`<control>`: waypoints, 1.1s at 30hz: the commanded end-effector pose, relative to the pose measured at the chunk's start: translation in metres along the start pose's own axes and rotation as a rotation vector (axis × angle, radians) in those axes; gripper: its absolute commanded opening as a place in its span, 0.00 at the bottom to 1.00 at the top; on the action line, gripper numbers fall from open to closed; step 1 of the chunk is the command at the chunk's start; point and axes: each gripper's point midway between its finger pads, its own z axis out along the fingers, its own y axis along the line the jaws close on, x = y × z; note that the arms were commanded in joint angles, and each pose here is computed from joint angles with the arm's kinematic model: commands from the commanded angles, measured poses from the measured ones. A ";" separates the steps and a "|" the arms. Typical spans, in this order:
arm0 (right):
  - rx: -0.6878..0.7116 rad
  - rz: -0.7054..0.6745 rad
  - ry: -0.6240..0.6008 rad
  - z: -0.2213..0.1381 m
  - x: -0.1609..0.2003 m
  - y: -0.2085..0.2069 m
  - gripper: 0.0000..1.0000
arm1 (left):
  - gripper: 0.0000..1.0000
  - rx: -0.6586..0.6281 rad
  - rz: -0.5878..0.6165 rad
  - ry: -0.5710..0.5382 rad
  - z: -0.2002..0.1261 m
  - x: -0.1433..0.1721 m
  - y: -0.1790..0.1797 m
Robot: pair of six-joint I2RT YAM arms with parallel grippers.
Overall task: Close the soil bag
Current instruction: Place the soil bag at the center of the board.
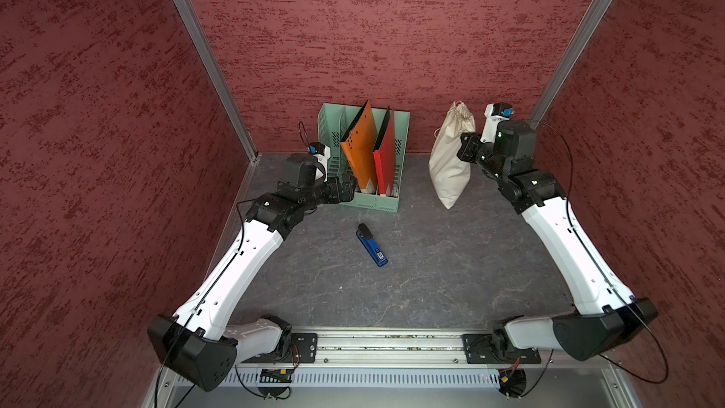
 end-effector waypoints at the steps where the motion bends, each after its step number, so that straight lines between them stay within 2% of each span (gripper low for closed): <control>1: -0.014 -0.024 -0.160 -0.012 -0.047 0.011 0.00 | 1.00 0.021 0.047 -0.057 -0.008 -0.009 -0.001; 11: 0.023 -0.075 -0.143 0.021 -0.029 0.000 0.00 | 1.00 0.029 0.066 -0.118 -0.014 -0.001 0.005; 16: 0.073 -0.063 -0.134 0.041 -0.016 -0.015 0.00 | 1.00 0.014 0.061 -0.116 -0.012 0.008 0.011; 33: 0.154 -0.060 -0.105 0.075 0.010 -0.054 0.00 | 1.00 -0.011 0.087 -0.111 -0.005 0.018 0.023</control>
